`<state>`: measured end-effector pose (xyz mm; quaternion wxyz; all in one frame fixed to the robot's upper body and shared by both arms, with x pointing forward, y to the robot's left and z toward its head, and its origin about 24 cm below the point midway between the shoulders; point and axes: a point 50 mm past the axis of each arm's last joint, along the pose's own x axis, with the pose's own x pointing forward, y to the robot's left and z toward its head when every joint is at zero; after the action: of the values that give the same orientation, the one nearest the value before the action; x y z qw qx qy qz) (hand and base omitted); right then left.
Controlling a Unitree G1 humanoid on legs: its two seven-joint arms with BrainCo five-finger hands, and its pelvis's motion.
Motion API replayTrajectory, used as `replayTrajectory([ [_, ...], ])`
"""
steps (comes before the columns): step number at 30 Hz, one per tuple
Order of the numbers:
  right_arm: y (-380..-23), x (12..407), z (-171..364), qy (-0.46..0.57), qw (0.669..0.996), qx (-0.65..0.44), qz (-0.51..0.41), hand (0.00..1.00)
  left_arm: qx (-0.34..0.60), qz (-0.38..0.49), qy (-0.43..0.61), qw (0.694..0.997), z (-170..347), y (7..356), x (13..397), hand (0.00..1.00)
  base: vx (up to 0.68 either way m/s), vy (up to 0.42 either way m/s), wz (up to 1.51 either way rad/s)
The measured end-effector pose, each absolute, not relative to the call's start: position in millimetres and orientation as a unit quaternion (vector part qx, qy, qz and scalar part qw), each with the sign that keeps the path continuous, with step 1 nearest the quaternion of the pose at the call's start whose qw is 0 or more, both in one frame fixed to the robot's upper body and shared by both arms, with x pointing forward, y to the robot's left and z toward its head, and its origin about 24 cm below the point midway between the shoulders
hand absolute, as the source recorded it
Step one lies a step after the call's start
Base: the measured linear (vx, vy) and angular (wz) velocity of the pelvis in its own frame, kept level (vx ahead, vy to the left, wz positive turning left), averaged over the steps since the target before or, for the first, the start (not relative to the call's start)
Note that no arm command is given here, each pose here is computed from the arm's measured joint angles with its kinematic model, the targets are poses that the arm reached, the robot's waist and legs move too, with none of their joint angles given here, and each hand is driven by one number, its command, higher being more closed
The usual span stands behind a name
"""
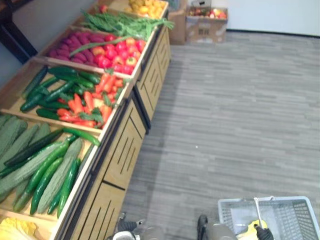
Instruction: Pick vegetable in the basket
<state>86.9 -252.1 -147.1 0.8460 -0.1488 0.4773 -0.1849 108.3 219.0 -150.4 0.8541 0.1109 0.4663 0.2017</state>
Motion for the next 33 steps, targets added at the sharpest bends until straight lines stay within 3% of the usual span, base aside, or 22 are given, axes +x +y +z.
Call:
replayTrajectory([
  [4, -251.7, 91.1, -146.4, 0.472, 0.848, -0.141, -0.194, 1.00, 0.110, 0.211, 0.463, 0.854, -150.1, 216.2, 108.5, 0.00, 0.27, -0.004, -0.04],
  [13, -236.8, 91.0, -150.0, 0.477, 0.851, -0.162, -0.148, 1.00, 0.169, 0.176, 0.513, 0.823, -158.1, 226.1, 64.5, 0.00, 0.46, 0.208, -0.07],
  [21, -240.7, 85.8, -150.7, 0.481, 0.847, -0.172, -0.147, 1.00, 0.196, 0.153, 0.521, 0.817, -156.7, 237.7, 63.2, 0.00, 0.52, 0.159, 0.76],
  [29, -260.6, 47.5, -152.5, 0.525, 0.809, -0.141, -0.224, 1.00, 0.106, 0.195, 0.481, 0.848, -152.4, 220.8, 85.5, 0.00, 0.39, -0.257, 1.68],
  [33, -250.7, 28.0, -157.8, 0.553, 0.791, -0.120, -0.233, 1.00, 0.079, 0.236, 0.457, 0.854, -147.1, 229.5, 98.2, 0.00, 0.30, -0.603, 2.02],
])
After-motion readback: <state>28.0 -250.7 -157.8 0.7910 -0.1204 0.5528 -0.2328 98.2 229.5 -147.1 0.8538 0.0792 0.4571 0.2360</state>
